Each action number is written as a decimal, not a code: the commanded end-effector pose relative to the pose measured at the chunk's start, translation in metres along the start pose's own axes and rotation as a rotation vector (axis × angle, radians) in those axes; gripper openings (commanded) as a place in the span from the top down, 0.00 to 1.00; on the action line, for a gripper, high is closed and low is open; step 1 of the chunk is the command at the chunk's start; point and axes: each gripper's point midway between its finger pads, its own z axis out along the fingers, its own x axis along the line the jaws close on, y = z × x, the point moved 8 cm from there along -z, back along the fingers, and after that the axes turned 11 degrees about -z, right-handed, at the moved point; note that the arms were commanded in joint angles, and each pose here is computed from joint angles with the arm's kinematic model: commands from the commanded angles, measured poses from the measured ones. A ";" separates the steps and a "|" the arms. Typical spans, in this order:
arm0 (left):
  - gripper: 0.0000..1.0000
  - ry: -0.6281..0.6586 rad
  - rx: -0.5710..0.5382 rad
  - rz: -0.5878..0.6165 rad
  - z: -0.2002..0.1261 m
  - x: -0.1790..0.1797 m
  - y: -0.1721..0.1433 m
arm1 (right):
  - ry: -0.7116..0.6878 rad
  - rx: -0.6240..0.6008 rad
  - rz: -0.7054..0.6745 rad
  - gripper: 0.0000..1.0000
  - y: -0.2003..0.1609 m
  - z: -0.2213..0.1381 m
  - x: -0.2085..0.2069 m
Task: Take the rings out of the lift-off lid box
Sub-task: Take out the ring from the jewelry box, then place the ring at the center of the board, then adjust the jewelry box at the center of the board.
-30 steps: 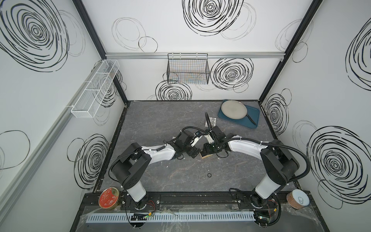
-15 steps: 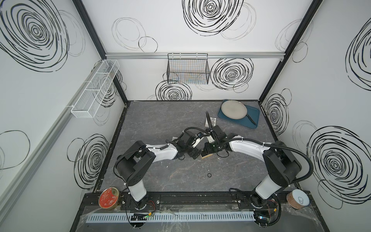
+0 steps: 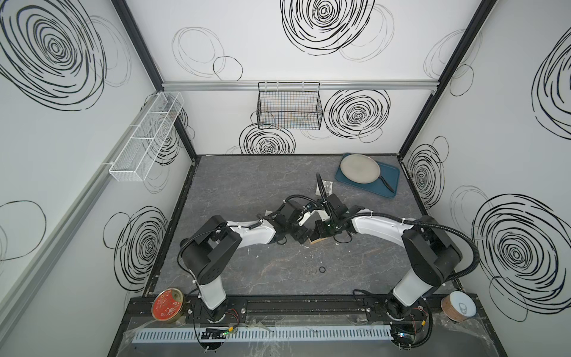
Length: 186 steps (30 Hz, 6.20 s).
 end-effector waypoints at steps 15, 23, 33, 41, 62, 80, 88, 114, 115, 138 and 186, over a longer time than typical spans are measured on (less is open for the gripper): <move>0.00 -0.031 0.018 -0.007 0.015 -0.006 0.007 | -0.007 0.052 0.012 0.86 -0.011 0.012 0.001; 0.00 -0.038 0.044 -0.008 0.019 -0.007 0.005 | 0.000 0.036 0.006 0.94 -0.008 0.008 0.003; 0.00 -0.047 0.069 -0.005 0.024 -0.008 0.004 | 0.054 -0.032 0.014 0.99 -0.002 -0.004 0.005; 0.00 -0.050 0.078 -0.003 0.026 -0.008 0.003 | 0.100 -0.099 0.048 1.00 -0.001 -0.014 0.001; 0.00 -0.048 0.088 -0.004 0.028 -0.008 0.001 | 0.186 -0.221 0.111 1.00 -0.004 -0.034 -0.007; 0.00 -0.022 -0.020 -0.002 0.001 -0.004 0.046 | 0.349 -0.149 0.160 1.00 -0.093 -0.059 0.005; 0.00 -0.012 -0.034 -0.014 -0.008 -0.002 0.034 | 0.534 -0.111 0.268 1.00 -0.135 -0.044 0.013; 0.00 -0.023 -0.038 -0.002 -0.012 -0.004 0.024 | 0.382 -0.102 0.382 0.81 -0.148 -0.023 -0.011; 0.00 -0.020 -0.039 -0.002 -0.013 -0.003 0.025 | 0.380 -0.098 0.380 0.81 -0.148 -0.023 -0.011; 0.00 0.020 -0.025 -0.031 -0.014 0.011 0.014 | 0.383 -0.217 0.279 0.03 -0.080 -0.046 -0.008; 0.00 0.022 -0.047 -0.021 -0.034 -0.009 0.003 | 0.225 -0.359 0.250 0.00 0.013 -0.046 -0.051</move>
